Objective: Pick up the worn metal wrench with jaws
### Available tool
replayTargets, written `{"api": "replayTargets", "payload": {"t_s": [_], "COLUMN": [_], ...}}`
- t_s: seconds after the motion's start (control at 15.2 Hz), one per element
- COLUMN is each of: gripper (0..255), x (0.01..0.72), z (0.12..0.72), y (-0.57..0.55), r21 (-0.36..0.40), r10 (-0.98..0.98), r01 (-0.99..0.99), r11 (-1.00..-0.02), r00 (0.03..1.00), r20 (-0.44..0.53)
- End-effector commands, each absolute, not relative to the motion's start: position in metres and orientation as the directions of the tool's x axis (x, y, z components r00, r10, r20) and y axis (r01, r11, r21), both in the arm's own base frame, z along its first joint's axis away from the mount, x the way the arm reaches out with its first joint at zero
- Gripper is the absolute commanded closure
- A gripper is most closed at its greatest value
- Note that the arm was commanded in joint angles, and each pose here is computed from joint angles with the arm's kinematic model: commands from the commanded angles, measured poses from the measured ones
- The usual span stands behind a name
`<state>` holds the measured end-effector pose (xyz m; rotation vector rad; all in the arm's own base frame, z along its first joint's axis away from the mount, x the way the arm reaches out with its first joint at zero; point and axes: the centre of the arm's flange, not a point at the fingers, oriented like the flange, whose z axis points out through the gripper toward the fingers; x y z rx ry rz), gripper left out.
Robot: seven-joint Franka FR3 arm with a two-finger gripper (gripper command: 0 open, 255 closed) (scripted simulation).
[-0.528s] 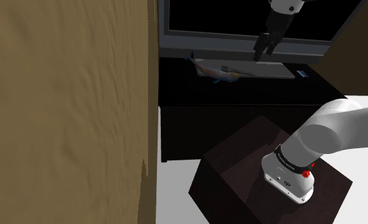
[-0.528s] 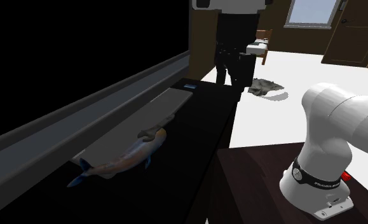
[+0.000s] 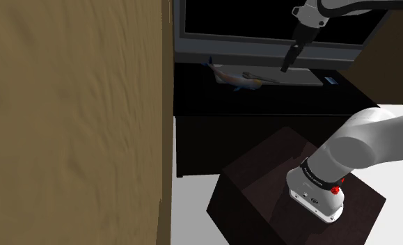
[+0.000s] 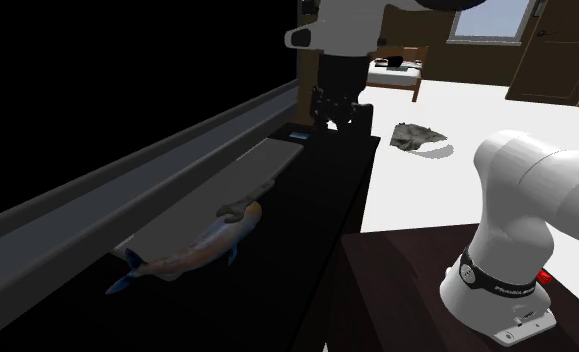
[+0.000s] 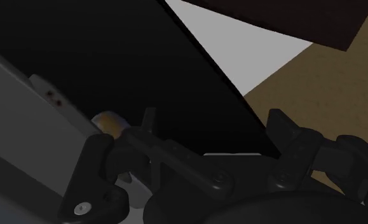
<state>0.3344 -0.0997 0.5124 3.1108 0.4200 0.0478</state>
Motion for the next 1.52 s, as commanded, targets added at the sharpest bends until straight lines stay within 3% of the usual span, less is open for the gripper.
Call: {"api": "replayTargets", "payload": {"t_s": [0.0,0.53,1.12,1.45], "gripper": [0,0,0,0], "x": [0.344,0.396,0.483,0.485], "z": [0.498,0.439,0.371,0.349], "y": [-0.124,-0.201,-0.258,-0.259], "r21": [0.001,-0.018,-0.013,-0.013], "r10": [0.348,0.624,0.85,0.854], "r01": [0.349,0.629,0.865,0.87], "r11": [-0.937,-0.777,-0.501,-0.493], "r00": [0.936,0.774,0.495,0.487], "r20": [0.046,0.109,0.182,0.184]}}
